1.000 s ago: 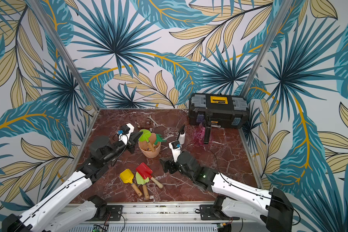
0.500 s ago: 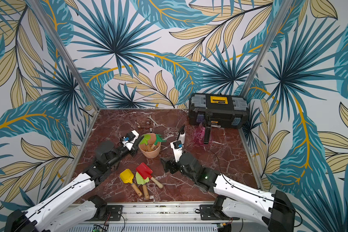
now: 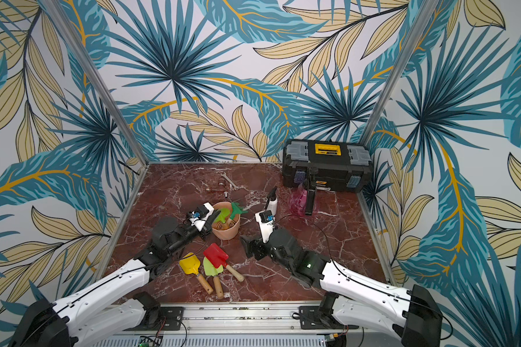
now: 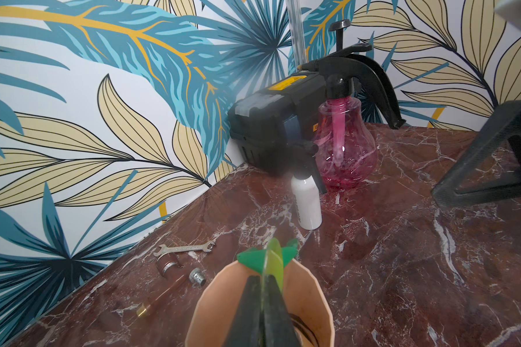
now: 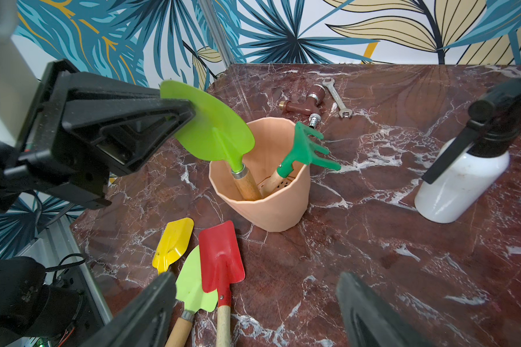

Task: Organize the gardening tools
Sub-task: Place the gardening tool in the container.

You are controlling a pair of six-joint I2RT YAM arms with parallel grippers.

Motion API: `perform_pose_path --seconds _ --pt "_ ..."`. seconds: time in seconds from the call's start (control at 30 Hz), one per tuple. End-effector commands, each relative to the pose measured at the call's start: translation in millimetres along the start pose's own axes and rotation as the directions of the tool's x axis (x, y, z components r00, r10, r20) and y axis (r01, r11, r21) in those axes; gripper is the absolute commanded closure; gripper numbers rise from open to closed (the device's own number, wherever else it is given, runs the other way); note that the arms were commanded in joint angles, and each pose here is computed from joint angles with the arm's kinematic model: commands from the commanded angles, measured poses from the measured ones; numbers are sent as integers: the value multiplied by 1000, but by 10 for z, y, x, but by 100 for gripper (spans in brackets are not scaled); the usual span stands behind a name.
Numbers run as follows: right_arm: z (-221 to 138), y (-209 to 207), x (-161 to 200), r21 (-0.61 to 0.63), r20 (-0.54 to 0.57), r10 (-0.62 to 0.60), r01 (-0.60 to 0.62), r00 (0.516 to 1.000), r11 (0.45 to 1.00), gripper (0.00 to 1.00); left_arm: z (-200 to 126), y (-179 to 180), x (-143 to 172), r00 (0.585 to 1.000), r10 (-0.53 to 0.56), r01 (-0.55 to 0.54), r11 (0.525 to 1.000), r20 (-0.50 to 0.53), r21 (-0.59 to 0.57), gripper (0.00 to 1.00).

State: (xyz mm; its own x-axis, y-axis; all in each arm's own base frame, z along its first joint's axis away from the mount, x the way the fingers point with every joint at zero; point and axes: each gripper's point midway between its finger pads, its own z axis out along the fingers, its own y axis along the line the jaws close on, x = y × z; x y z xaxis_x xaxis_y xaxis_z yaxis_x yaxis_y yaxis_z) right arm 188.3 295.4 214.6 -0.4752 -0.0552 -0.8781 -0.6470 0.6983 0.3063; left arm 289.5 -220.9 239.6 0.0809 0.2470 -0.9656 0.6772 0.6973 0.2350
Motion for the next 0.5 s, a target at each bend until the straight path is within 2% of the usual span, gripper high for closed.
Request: perform_pose_path --seconds 0.0,0.47 --pt "0 -55 11 17 18 0 0 1000 1000 11 31 -82 -57 999 8 -9 999 38 31 92" --pt "-49 -95 -48 39 37 -15 14 999 999 10 142 -309 31 1000 11 -12 994 8 106 81"
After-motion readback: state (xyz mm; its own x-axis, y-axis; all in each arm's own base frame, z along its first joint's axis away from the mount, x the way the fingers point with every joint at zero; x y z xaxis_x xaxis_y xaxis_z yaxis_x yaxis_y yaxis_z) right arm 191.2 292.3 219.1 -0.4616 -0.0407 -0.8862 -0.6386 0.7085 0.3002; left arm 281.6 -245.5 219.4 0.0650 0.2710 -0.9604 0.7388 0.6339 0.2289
